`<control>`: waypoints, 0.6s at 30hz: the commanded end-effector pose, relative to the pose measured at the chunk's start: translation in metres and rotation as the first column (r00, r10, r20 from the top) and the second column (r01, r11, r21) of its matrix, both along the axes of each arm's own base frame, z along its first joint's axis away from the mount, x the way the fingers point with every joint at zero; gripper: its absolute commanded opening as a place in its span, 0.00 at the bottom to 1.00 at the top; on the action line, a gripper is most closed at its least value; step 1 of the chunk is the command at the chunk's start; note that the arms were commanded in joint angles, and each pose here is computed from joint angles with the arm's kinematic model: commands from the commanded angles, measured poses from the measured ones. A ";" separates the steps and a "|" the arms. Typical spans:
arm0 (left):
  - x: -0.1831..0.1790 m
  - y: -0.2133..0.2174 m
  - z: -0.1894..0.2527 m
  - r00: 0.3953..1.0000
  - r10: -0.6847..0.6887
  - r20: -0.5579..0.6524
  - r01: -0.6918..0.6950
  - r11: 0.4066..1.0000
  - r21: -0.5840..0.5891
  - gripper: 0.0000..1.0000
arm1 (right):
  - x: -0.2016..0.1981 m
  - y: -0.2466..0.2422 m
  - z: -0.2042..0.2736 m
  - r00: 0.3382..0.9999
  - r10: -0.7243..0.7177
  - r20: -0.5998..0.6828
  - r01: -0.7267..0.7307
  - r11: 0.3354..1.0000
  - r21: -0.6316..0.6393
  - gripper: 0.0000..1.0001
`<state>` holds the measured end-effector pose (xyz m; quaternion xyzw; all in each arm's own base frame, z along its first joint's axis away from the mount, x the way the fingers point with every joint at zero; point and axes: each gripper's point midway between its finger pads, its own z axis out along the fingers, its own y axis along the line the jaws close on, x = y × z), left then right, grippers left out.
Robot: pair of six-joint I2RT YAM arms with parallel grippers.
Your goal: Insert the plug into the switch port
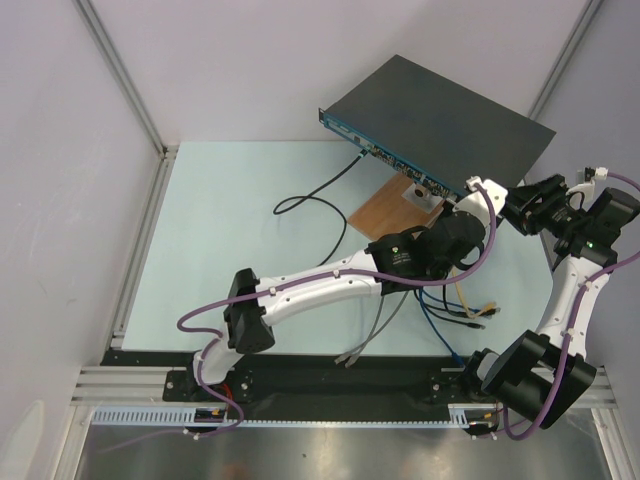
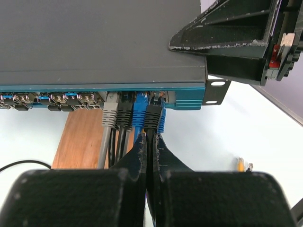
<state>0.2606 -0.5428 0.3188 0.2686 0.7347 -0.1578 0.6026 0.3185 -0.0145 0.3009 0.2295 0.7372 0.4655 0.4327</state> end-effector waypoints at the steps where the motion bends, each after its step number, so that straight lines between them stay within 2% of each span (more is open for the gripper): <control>1: 0.044 0.014 0.040 0.991 0.127 0.048 -0.117 0.978 -0.173 0.00 | -0.008 0.038 -0.001 0.982 0.185 0.046 -0.185 0.983 -0.014 0.07; 18: 0.049 0.032 0.030 0.979 0.190 0.075 -0.176 0.971 -0.162 0.00 | -0.008 0.039 -0.001 0.982 0.185 0.045 -0.185 0.983 -0.016 0.06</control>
